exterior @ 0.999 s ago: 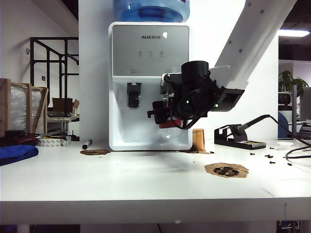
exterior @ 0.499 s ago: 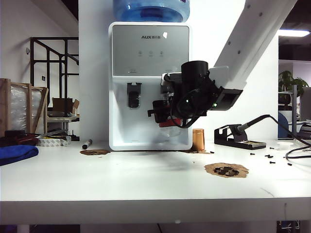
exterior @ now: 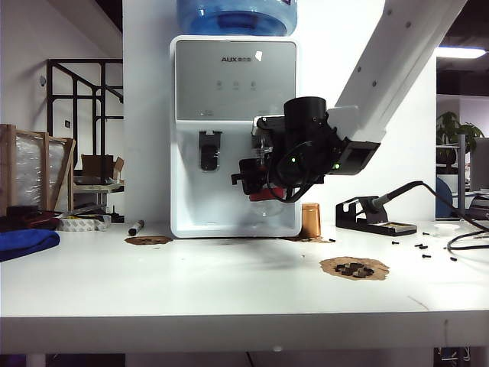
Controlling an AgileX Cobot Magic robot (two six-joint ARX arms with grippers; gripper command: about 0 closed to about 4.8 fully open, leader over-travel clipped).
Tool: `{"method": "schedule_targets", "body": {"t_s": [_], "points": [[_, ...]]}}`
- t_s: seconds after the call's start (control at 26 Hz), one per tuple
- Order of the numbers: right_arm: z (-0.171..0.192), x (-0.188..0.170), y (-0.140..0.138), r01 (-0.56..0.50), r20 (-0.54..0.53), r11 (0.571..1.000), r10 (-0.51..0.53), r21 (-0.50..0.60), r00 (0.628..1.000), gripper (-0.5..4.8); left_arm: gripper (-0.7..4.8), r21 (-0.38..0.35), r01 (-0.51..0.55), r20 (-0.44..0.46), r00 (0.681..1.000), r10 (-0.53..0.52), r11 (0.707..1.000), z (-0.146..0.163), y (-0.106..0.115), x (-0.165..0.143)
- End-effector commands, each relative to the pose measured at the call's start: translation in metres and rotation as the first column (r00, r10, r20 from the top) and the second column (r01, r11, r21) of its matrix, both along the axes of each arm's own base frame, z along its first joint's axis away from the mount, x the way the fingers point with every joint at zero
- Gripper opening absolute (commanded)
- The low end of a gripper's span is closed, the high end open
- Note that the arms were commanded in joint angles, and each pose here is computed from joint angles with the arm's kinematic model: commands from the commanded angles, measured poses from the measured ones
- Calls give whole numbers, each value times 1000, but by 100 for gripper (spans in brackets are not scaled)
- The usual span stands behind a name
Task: Pick up the water bottle with two loops of red belts, then reach the front water dispenser and gently press the gray-black baffle horizontally to get a little water.
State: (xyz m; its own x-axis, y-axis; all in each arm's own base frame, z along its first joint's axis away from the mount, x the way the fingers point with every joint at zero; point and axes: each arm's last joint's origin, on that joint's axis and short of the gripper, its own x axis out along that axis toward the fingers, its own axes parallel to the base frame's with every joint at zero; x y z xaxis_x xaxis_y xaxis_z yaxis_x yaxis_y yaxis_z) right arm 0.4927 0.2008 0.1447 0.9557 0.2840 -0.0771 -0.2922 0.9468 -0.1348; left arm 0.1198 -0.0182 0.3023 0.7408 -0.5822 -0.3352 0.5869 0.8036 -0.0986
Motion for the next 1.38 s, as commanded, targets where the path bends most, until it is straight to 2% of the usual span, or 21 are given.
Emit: {"method": "schedule_targets", "body": {"t_s": [0.04,0.31,0.65,0.88,1.04,1.15,1.19,1.31,1.38], "points": [[21,-1,0,1,42,1000,-2,22,999,-4,-4,-4,2,6,1000,-2,1000,2,0,0],[26,-25,-4,-5,46,999,3,42,999,-4,-4,-4,2,6,1000,-2,1000,2,0,0],[15,-77,-23,-18,78,997,12,81,997,-4,-4,-4,2,5,1000,-2,1000,2,0,0],[11,-120,-32,-74,99,993,65,93,993,-4,-4,-4,2,6,1000,-1,1000,2,0,0],[6,-141,-30,-190,63,978,185,85,981,-4,-4,-4,2,7,1000,-1,1000,2,0,0],[1,-152,-27,-275,39,958,273,80,961,-4,-4,-4,1,6,1000,-1,1000,2,0,0],[-2,-160,-24,-333,22,940,332,78,943,-4,-4,-3,-2,7,1000,2,1000,2,0,0],[-5,-169,-18,-516,1,850,519,105,855,-4,-4,0,-9,7,1000,9,1000,2,0,0],[-5,-172,-14,-583,-6,805,587,110,809,-4,-4,10,-32,11,999,32,999,2,1,0]]}}
